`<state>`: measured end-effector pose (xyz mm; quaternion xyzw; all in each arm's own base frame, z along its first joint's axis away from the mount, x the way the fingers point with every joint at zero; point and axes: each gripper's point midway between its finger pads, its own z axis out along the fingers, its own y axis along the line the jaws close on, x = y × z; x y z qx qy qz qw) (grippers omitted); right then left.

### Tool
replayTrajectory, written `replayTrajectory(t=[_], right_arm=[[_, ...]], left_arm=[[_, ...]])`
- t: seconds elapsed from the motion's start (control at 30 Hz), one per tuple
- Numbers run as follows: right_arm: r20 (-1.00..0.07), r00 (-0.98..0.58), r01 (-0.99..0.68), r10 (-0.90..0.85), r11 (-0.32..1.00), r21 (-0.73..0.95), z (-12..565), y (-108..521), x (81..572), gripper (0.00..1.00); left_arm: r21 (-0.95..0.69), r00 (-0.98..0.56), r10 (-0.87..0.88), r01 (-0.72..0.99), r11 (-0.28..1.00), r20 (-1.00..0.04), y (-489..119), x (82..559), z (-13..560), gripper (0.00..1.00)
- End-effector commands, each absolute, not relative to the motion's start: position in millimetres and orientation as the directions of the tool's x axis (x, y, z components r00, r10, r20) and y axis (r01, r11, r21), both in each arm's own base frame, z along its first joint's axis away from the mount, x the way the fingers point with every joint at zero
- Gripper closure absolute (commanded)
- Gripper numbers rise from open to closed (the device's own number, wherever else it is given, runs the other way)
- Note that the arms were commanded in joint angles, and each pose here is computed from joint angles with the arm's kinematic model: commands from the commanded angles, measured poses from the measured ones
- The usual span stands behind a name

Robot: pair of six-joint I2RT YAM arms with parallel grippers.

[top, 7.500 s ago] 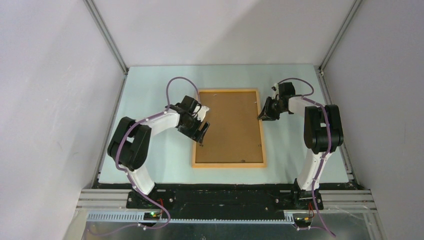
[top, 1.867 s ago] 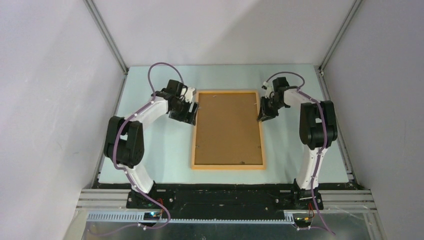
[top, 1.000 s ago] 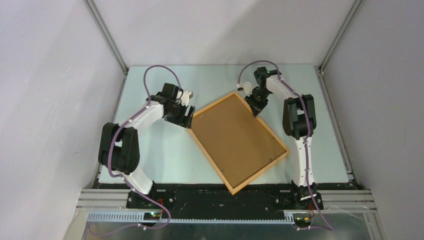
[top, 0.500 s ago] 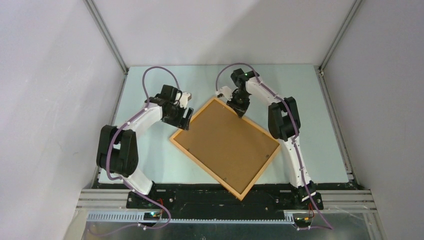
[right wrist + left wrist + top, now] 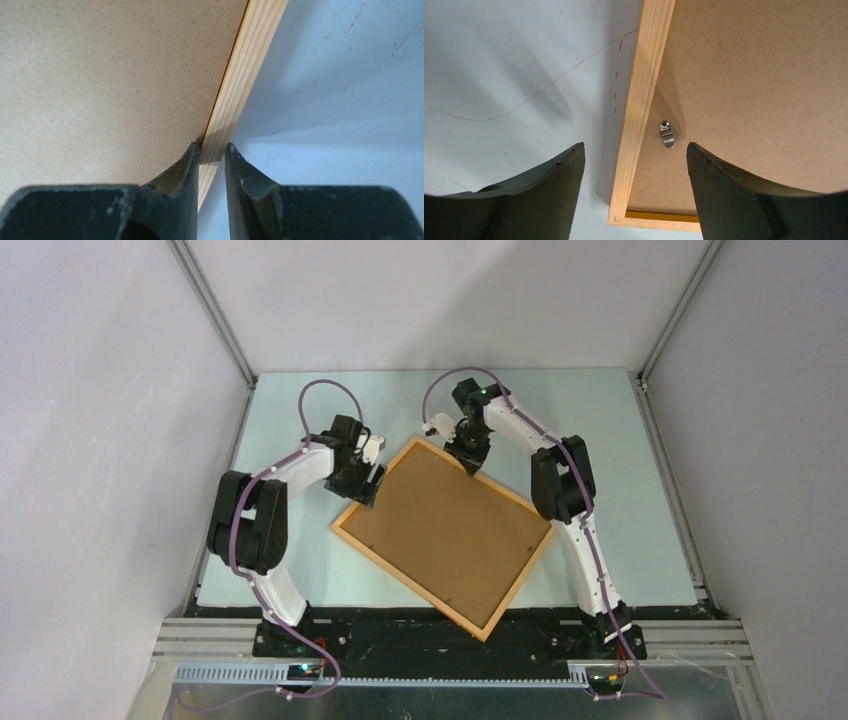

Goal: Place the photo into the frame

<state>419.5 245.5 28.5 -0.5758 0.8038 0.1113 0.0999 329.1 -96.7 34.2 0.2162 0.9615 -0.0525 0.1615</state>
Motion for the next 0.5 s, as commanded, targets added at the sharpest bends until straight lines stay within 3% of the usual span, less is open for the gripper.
replayTrajectory(t=[0.0, 0.47], right_arm=[[-0.342, -0.303, -0.951, -0.889, 0.306, 0.049, 29.7, 250.4, 426.7, 1.00], [-0.341, -0.337, -0.940, -0.878, 0.334, 0.069, 29.6, 243.4, 422.9, 1.00]], left_arm=[[0.003, -0.832, 0.420, 0.449, 0.893, -0.361, -95.1, 346.0, 40.6, 0.22], [0.008, -0.834, 0.432, 0.457, 0.889, -0.342, -94.7, 351.1, 32.8, 0.39]])
